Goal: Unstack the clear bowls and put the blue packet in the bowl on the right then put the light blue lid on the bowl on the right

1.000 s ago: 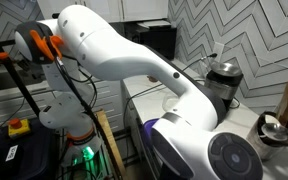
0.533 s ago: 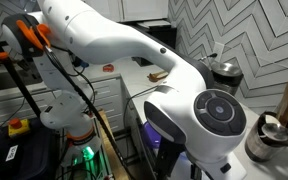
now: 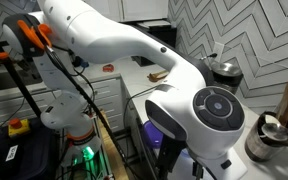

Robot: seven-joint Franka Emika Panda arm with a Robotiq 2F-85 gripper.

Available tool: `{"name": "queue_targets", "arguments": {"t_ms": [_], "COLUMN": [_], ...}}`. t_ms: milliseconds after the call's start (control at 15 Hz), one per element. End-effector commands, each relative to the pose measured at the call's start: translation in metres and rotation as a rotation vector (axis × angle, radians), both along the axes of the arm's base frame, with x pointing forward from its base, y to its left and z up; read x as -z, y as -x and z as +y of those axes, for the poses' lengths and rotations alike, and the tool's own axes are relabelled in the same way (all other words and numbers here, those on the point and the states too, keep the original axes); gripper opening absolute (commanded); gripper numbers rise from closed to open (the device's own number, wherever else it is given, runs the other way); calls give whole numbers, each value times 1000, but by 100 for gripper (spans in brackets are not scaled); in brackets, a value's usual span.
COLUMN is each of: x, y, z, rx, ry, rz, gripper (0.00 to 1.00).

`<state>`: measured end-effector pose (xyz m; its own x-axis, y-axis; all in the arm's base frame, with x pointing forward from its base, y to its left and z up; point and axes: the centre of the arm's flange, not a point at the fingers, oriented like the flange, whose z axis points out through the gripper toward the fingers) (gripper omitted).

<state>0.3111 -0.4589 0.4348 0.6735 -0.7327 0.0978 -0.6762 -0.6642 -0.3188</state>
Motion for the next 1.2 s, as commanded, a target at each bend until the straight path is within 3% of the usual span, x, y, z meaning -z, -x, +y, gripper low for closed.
{"name": "queue_targets", "arguments": {"t_ms": [0, 533, 1133], "x": [-6, 3, 12], "y": [-11, -38, -53], "z": [27, 78, 116], "rx": [121, 432, 702], "ry": [-28, -175, -156], "rz": [-48, -57, -154], "gripper": [3, 3, 3]}}
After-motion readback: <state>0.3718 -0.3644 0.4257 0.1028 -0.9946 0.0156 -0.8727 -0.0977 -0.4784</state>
